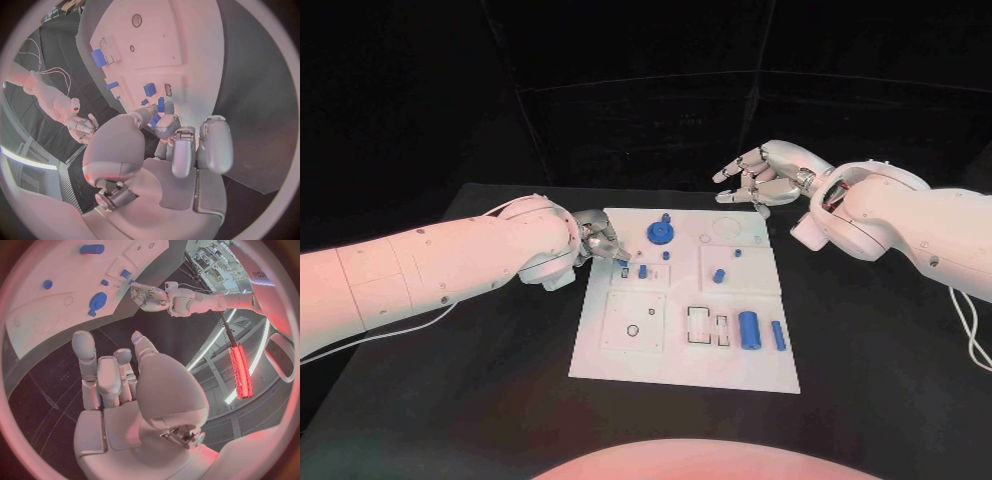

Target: Assemble the parts on the task board

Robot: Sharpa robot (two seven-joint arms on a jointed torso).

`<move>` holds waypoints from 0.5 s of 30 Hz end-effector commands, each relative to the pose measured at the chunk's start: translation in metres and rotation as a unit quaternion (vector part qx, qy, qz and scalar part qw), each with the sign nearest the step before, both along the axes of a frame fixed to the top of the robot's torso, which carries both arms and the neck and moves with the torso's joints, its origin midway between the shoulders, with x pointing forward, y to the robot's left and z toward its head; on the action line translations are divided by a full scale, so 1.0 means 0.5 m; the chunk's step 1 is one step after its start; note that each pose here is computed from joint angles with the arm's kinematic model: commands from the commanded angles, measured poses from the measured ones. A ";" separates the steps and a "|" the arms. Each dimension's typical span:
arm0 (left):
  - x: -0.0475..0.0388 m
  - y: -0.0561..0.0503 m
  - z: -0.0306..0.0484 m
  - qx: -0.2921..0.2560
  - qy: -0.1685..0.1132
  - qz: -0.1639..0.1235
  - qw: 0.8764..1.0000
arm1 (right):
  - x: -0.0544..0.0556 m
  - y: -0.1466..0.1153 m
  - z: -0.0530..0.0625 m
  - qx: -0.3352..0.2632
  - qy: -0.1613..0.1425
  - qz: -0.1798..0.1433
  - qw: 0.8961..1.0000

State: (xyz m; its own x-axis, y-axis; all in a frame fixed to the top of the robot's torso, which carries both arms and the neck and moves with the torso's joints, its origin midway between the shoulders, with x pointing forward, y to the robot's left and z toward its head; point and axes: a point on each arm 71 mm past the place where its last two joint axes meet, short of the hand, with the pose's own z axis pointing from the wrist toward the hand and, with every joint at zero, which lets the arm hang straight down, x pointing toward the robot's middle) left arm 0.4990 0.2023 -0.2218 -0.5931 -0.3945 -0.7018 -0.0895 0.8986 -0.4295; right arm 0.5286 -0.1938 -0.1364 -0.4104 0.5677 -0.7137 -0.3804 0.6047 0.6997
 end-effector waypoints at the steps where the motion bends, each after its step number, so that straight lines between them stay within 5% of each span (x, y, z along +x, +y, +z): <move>1: 0.000 -0.002 -0.003 0.025 -0.003 -0.019 1.000 | 0.000 0.002 0.002 0.001 -0.001 0.006 1.000; 15: -0.002 -0.014 -0.013 0.044 0.013 -0.034 0.998 | 0.000 0.005 0.002 0.001 0.000 0.009 1.000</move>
